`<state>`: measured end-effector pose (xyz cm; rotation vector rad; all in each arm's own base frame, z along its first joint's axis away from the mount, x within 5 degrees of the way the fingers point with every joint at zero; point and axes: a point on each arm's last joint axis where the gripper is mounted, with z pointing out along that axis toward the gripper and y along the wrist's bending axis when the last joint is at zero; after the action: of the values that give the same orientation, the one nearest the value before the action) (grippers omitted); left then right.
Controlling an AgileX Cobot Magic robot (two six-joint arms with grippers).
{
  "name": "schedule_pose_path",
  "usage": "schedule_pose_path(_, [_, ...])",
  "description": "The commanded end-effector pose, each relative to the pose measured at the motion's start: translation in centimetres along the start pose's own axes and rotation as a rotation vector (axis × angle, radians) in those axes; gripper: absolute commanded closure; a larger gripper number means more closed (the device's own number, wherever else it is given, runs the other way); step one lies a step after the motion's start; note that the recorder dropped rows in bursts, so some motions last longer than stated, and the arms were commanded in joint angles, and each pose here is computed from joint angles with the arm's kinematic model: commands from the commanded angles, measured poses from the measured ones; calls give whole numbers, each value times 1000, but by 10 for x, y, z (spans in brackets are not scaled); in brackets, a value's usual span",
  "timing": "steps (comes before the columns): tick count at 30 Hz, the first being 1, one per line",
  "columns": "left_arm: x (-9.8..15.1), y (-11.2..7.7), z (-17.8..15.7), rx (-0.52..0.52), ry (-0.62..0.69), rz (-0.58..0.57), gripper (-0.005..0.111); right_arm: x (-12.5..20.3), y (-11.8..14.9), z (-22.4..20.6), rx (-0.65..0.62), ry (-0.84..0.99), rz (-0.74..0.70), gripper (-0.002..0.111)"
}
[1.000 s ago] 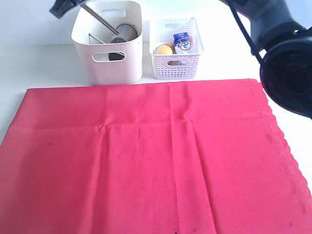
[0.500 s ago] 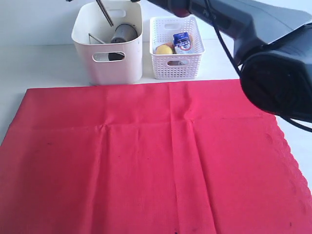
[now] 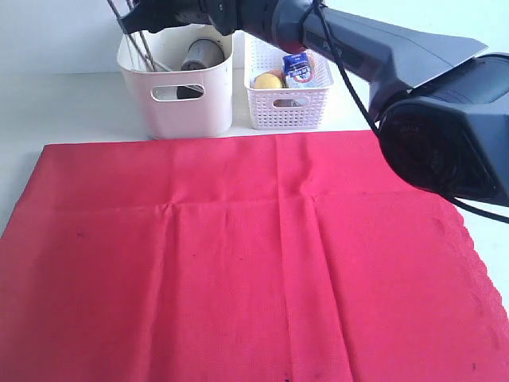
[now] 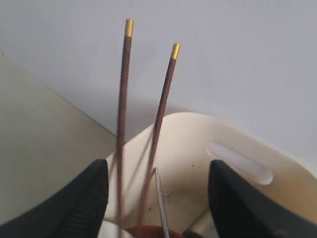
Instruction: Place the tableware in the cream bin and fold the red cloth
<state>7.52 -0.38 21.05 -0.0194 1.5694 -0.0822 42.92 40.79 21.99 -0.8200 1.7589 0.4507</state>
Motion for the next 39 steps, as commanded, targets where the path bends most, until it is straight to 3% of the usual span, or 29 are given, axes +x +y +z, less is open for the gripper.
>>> schedule_pose_path(1, [-1,0,0,-3,-5,-3,106,-9,-13,-10,16,48,116,45])
schedule_pose_path(6, [-1,0,0,-3,-5,-3,106,-27,-30,-32,31,126,127,48])
schedule_pose_path(13, [-1,0,0,-3,-5,-3,106,-58,-34,-66,45,185,85,60])
schedule_pose_path(24, [-1,0,0,-3,-5,-3,106,-79,-32,-112,36,377,52,108])
schedule_pose_path(32, [-1,0,0,-3,-5,-3,106,-109,-7,-157,111,443,-140,108])
schedule_pose_path(39, [-1,0,0,-3,-5,-3,106,-128,-5,-196,97,482,-156,108])
